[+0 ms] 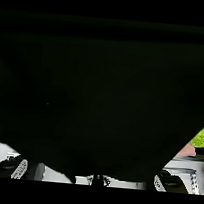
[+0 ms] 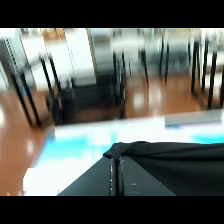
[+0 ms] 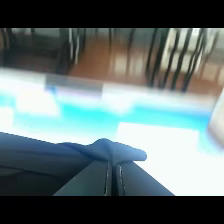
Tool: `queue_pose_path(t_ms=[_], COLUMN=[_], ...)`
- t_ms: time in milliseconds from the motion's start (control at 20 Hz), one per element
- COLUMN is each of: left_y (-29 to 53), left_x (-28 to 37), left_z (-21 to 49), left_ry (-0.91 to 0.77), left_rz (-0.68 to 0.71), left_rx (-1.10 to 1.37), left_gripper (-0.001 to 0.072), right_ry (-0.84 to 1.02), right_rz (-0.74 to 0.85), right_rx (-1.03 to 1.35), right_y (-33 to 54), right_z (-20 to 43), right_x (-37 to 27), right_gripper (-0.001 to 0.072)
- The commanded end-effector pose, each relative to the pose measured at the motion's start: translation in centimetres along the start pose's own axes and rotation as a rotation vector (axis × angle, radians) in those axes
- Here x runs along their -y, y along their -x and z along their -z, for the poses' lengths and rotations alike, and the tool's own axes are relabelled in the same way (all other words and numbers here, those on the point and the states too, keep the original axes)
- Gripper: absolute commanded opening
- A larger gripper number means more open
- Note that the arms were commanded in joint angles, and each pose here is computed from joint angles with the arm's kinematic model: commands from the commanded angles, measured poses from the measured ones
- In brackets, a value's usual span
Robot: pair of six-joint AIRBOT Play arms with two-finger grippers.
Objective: Fold the shirts.
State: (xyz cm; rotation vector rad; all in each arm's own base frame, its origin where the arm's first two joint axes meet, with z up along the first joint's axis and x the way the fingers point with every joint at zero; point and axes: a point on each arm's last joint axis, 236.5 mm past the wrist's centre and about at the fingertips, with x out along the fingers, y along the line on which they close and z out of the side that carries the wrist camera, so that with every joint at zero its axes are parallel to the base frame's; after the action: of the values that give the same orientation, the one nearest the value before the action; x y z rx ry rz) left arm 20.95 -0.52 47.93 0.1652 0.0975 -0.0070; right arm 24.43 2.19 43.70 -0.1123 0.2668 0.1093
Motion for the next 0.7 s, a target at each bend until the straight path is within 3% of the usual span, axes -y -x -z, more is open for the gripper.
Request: queue_pose_path(t_ms=[0,150,350,500,650], left_y=[-7.6,-14.9,-24.7,-31.8,-36.2], left_x=[0.1,1.8,3.4,3.2,3.0], left_z=[9.8,22.5,31.0,34.1,37.2], left_ry=[0.024,0.123,0.299,0.424,0.508], left_rz=[0.058,0.153,0.204,0.186,0.157], left_rx=[-0.304,-0.621,-0.7,-0.654,-0.638], left_gripper=[0.0026,0.0027,0.0027,0.0027,0.0027], right_ry=[-0.078,-0.079,-0.178,-0.289,-0.398], right_rz=[-0.035,-0.062,-0.1,-0.106,-0.067], right_rx=[-0.452,-0.682,-0.731,-0.643,-0.453], right_y=[-8.0,-17.0,-29.8,-37.4,-42.6], right_z=[11.1,20.8,28.4,31.8,31.0], right_x=[-0.3,-0.6,-1.9,-2.7,-2.0], right_gripper=[0.0061,0.0061,0.0061,0.0061,0.0062])
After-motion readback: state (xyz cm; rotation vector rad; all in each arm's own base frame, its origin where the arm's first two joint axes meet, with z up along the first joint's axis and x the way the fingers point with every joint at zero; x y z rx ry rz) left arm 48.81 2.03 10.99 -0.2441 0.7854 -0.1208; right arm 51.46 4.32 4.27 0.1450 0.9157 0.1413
